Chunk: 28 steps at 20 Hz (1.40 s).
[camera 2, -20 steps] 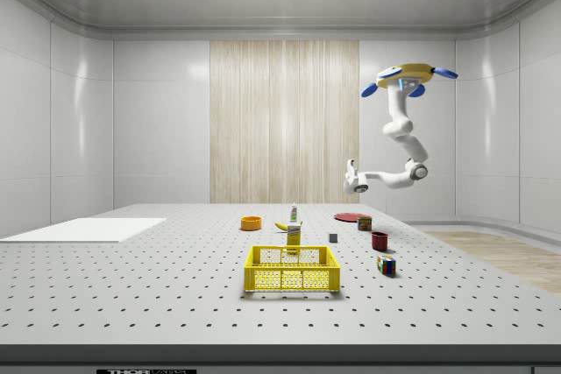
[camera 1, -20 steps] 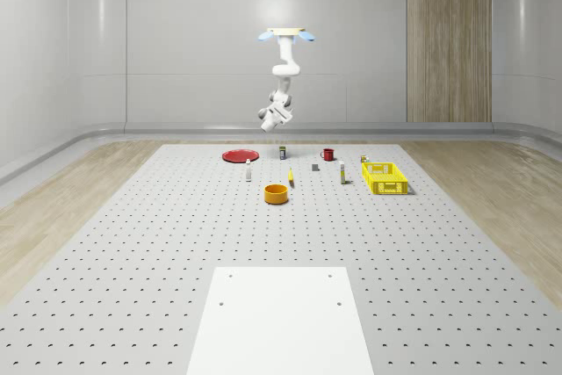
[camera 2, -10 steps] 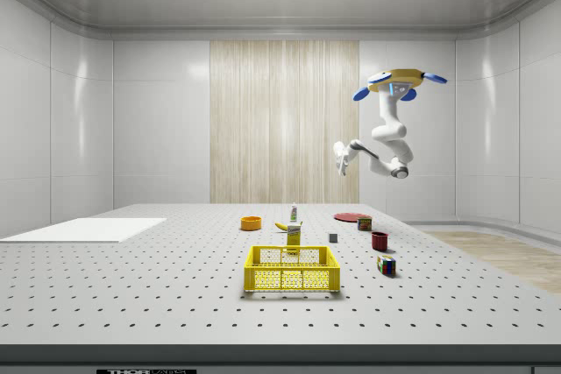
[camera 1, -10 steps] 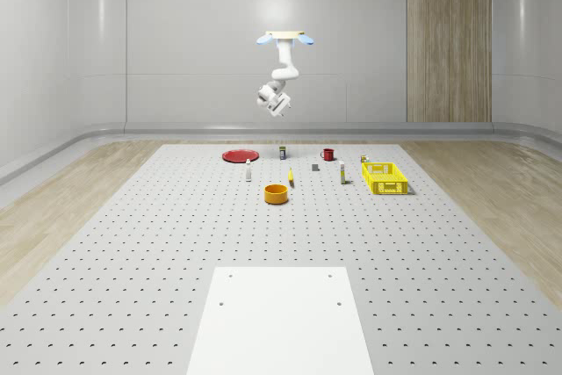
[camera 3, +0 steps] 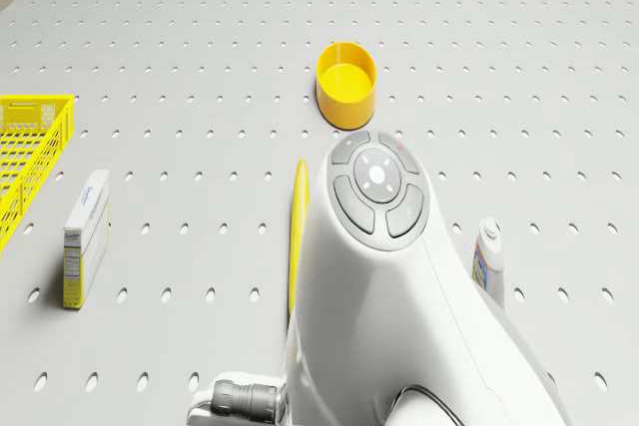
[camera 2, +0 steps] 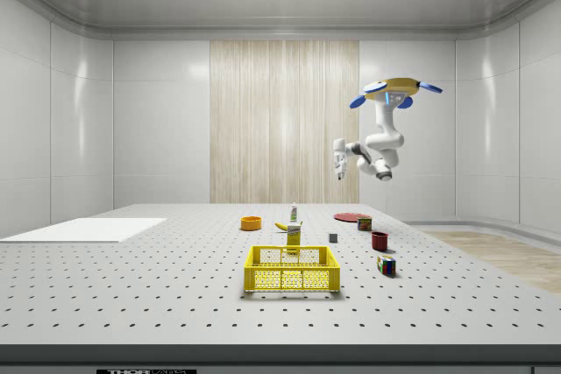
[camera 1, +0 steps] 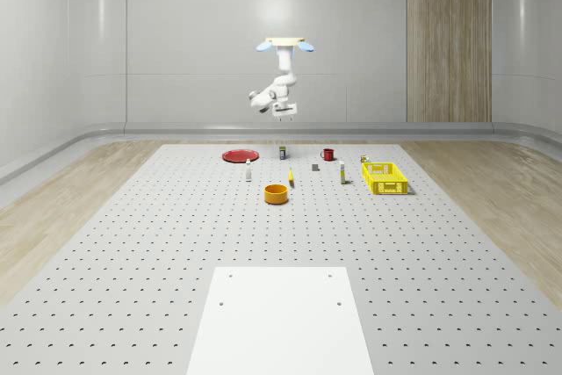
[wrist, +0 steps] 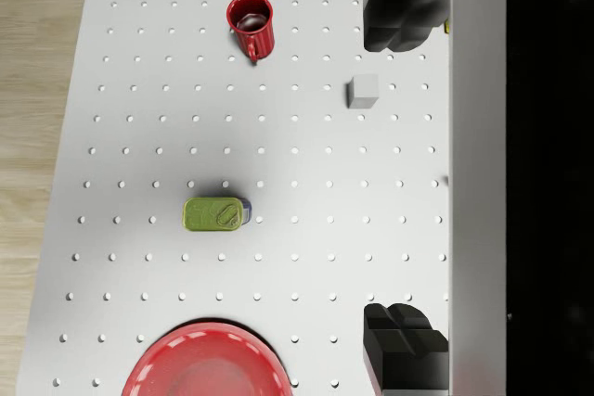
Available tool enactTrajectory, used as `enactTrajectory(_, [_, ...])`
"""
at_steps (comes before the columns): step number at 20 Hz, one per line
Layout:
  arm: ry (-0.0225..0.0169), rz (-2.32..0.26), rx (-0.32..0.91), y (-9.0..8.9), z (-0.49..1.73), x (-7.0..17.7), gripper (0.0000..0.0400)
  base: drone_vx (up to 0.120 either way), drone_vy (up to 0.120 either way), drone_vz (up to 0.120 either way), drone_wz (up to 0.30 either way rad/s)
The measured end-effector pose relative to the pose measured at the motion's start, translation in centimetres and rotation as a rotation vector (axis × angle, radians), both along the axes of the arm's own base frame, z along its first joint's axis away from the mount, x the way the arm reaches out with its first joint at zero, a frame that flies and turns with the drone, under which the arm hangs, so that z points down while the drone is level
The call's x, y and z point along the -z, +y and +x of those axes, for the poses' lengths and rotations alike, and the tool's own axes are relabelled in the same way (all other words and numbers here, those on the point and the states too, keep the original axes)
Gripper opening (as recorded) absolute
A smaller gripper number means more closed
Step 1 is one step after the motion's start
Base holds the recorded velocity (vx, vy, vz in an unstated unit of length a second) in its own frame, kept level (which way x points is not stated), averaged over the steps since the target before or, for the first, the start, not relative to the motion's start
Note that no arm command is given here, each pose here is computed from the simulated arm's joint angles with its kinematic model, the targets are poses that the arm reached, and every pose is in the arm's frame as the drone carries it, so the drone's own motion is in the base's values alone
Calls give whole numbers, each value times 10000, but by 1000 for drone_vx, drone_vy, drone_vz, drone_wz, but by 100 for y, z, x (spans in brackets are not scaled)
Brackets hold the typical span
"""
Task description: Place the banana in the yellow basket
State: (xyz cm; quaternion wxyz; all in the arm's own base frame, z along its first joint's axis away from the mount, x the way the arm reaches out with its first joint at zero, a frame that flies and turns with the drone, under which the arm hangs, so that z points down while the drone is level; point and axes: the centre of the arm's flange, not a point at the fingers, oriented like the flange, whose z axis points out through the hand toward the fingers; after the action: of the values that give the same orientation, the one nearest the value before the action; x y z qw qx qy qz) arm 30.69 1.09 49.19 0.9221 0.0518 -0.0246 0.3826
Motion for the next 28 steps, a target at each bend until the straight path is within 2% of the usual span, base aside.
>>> enactTrajectory(6, [25,-751,19,-74,-1,9,400,107,0,-120,0])
enactTrajectory(15, [38,-1059,24,-104,-1,11,400,107,0,-120,0])
enactTrajectory(20, [40,-1103,25,-108,-1,11,400,16,120,-120,0])
enactTrajectory(28, [41,-1126,24,-110,-1,11,400,120,5,-120,0])
